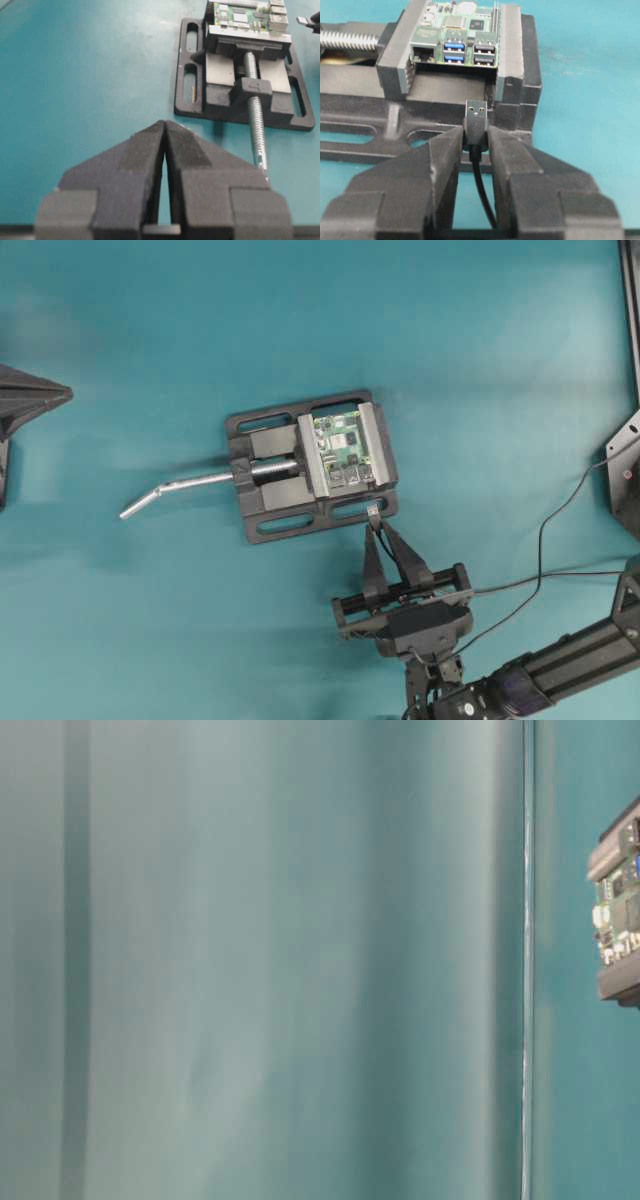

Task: Insert the USB into the fixed PCB.
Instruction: 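Align the USB plug with the PCB's lower-right port using the right gripper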

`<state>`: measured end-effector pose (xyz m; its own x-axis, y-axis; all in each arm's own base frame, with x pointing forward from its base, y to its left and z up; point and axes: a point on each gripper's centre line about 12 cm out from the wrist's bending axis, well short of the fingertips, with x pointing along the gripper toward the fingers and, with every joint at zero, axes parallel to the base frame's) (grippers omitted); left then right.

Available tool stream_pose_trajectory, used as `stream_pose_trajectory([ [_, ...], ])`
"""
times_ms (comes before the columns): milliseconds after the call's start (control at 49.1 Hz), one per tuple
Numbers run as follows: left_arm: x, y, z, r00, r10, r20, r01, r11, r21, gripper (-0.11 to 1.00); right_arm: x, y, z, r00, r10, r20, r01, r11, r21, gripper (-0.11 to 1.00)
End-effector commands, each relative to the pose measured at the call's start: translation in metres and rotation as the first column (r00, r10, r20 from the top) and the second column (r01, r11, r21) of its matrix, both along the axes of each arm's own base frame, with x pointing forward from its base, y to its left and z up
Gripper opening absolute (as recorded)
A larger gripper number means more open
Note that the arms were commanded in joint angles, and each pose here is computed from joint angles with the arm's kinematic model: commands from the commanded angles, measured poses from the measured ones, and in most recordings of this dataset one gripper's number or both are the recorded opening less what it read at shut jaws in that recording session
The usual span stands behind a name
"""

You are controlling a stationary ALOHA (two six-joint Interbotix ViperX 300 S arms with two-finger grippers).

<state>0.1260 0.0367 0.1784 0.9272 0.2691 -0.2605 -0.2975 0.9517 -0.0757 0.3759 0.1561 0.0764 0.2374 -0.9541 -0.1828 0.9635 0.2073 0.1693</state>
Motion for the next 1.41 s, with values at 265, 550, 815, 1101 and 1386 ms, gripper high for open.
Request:
stream_pose_trajectory([
  [265, 0.002, 0.001, 0.011, 1.000, 0.004, 0.023, -0.004, 1.000, 0.007, 0.00, 0.006, -0.006, 0.021, 0.999, -0.026, 0.033, 0.026, 1.000, 0.018, 0.22],
  [550, 0.002, 0.001, 0.011, 1.000, 0.004, 0.023, -0.004, 1.000, 0.007, 0.00, 0.007, -0.009, 0.028, 0.998, -0.038, 0.043, 0.037, 0.999, 0.011, 0.22],
  [815, 0.002, 0.001, 0.011, 1.000, 0.004, 0.023, -0.004, 1.000, 0.007, 0.00, 0.009, -0.015, 0.034, 0.997, -0.046, 0.055, 0.045, 0.999, 0.010, 0.22],
  [1101, 0.002, 0.001, 0.012, 1.000, 0.004, 0.025, -0.004, 1.000, 0.008, 0.00, 0.010, -0.021, 0.034, 0.998, -0.049, 0.051, 0.049, 0.999, 0.003, 0.22],
  [1386, 0.002, 0.001, 0.011, 1.000, 0.004, 0.023, -0.004, 1.000, 0.007, 0.00, 0.010, -0.027, 0.032, 0.997, -0.060, 0.045, 0.060, 0.998, -0.002, 0.22],
])
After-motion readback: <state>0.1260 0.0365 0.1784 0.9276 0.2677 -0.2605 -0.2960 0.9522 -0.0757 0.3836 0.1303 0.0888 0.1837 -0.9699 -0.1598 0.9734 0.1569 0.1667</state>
